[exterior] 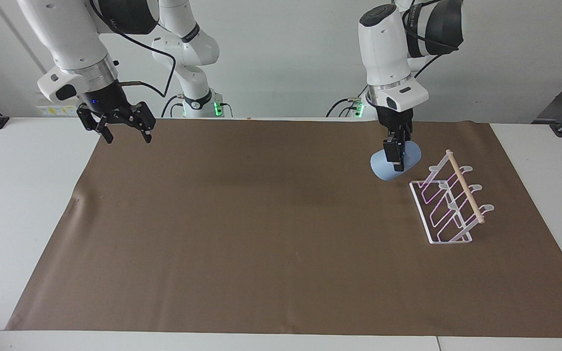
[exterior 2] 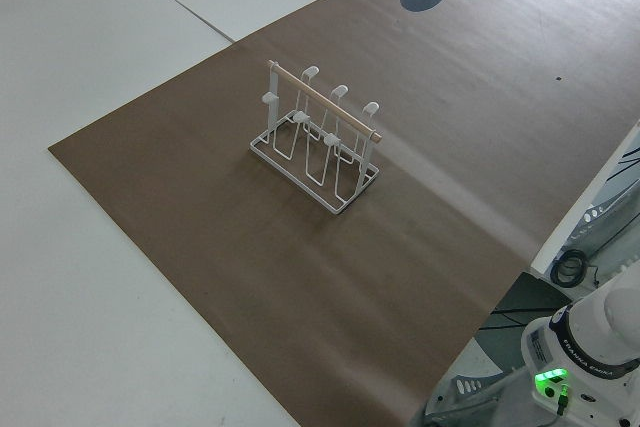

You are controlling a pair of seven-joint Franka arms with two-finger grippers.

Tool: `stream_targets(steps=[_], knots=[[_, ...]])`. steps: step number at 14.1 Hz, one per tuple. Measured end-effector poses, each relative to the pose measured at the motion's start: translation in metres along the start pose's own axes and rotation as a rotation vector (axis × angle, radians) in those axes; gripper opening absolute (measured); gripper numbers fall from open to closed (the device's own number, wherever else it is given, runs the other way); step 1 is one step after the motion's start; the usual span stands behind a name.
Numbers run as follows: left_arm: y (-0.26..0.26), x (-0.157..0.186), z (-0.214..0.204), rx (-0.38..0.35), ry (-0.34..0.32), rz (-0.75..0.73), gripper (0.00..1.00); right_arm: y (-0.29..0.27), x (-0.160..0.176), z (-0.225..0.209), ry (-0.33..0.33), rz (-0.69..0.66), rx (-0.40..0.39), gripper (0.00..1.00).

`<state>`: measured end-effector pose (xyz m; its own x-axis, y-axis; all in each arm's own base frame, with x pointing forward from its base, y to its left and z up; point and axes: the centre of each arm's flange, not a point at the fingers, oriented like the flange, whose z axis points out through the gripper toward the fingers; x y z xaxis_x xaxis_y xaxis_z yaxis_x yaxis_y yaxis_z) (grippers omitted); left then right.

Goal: Hang cup on cup holder
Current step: 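Carry the cup with the left gripper while the right gripper withdraws, then move the cup with the left gripper above the wire rack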

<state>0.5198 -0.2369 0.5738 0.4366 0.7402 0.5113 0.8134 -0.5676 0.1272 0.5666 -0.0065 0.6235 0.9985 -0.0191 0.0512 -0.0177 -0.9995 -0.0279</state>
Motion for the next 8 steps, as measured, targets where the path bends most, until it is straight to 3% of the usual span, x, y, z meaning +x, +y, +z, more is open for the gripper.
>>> stream_targets(steps=[8], knots=[[-0.024, 0.029, 0.025, 0.029, 0.212, -0.104, 0.77, 0.000, -0.001, 0.009, -0.023, 0.001, 0.000, 1.00]])
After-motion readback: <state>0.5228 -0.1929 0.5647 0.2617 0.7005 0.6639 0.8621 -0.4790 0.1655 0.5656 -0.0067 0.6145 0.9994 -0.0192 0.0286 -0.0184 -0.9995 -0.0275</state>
